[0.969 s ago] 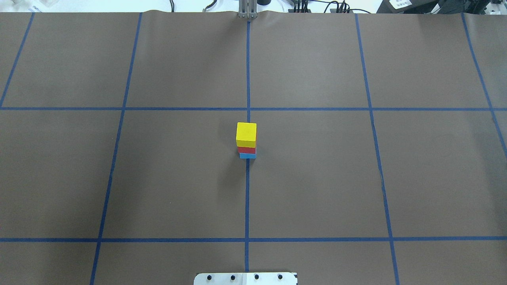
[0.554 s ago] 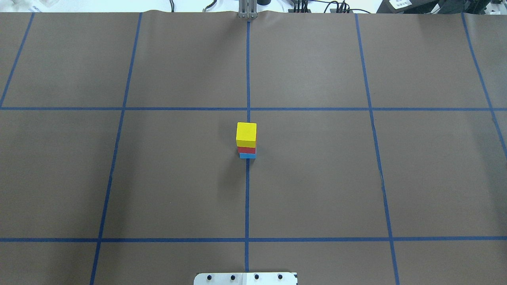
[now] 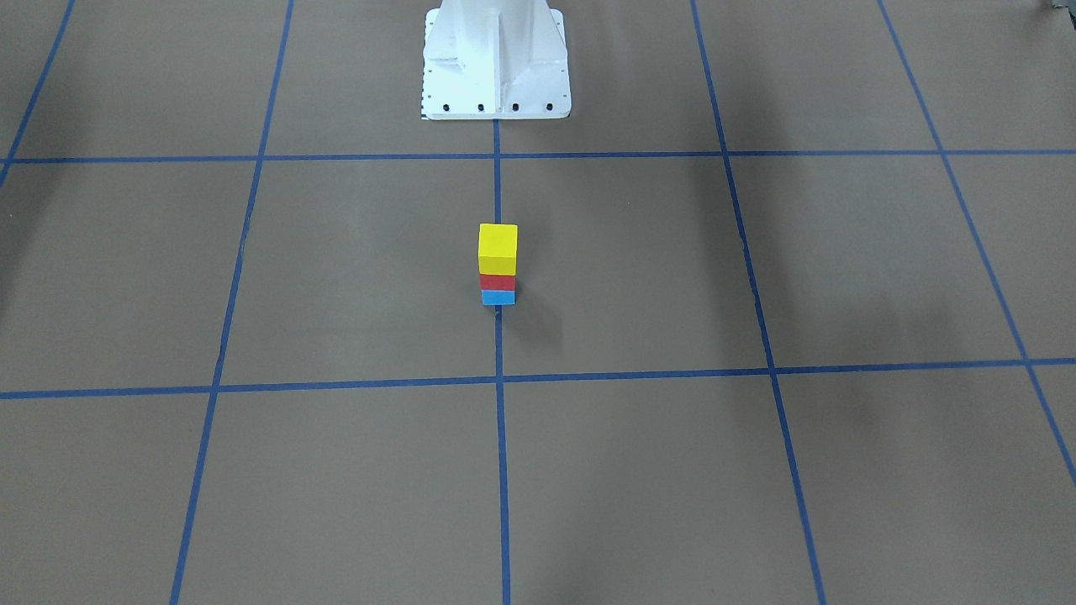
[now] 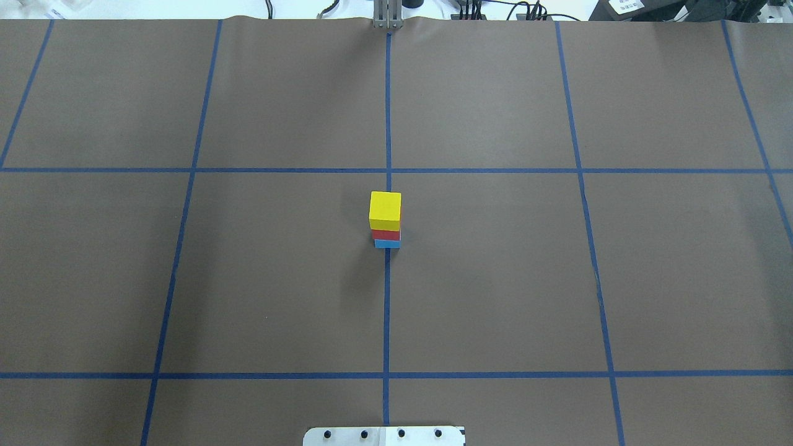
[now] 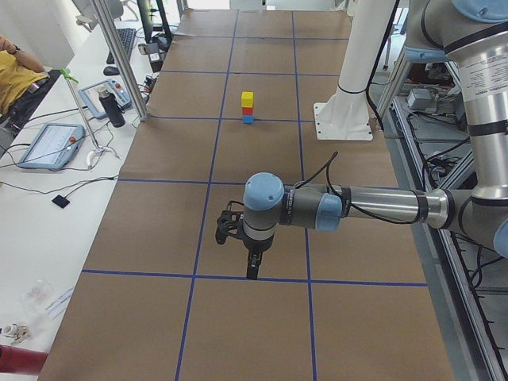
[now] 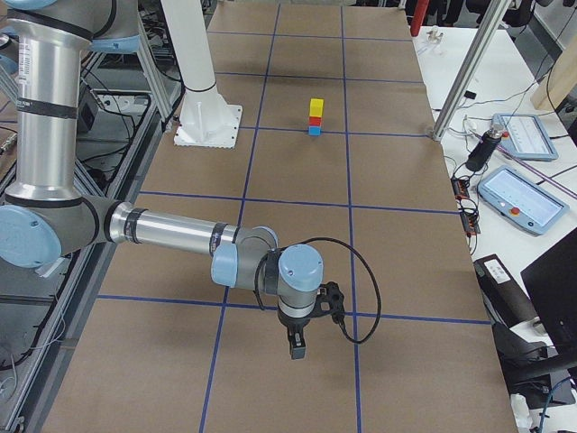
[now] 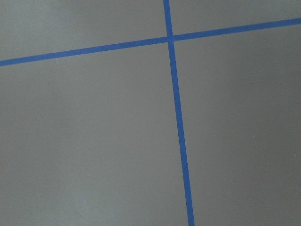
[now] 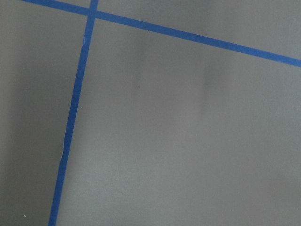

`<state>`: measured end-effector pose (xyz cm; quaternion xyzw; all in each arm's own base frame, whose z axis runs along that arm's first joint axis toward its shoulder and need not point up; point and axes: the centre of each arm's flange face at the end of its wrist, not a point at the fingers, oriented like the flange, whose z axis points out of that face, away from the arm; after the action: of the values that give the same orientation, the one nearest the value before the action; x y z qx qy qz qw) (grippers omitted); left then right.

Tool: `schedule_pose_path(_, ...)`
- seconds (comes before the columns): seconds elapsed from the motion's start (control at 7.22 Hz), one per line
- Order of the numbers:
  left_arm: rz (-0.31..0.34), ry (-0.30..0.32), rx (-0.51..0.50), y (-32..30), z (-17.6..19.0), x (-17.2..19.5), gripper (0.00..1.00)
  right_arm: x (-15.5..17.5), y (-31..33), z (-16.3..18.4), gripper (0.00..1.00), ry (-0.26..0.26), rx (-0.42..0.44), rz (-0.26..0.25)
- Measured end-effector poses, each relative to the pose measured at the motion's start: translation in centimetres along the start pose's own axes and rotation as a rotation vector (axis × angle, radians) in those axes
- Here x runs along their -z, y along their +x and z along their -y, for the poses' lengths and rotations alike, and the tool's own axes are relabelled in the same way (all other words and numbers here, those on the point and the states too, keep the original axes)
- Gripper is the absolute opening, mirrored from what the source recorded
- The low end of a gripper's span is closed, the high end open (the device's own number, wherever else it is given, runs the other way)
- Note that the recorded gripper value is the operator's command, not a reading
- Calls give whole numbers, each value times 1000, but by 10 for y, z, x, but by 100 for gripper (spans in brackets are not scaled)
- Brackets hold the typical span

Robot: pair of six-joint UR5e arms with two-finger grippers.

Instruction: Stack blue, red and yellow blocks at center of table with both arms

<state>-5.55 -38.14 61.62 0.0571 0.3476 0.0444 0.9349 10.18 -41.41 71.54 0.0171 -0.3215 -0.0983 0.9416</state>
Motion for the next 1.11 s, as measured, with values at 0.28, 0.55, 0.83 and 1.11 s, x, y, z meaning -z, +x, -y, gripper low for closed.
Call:
schedule_pose_path(0.28,2,-4,3,-1,-1,-1,100,1,-1,0,100,3,0,1)
schedule_pose_path(0.55,3,-2,2,-1,-2,-1,100,2,-1,1,100,5,-4,2)
schedule_pose_path(0.83,1,-2,1,0,-2,0,100,3,-2,1,100,8,-6,6)
schedule_pose_path(1.11,0,-1,1,0,-2,0,100,3,-2,1,100,8,-6,7)
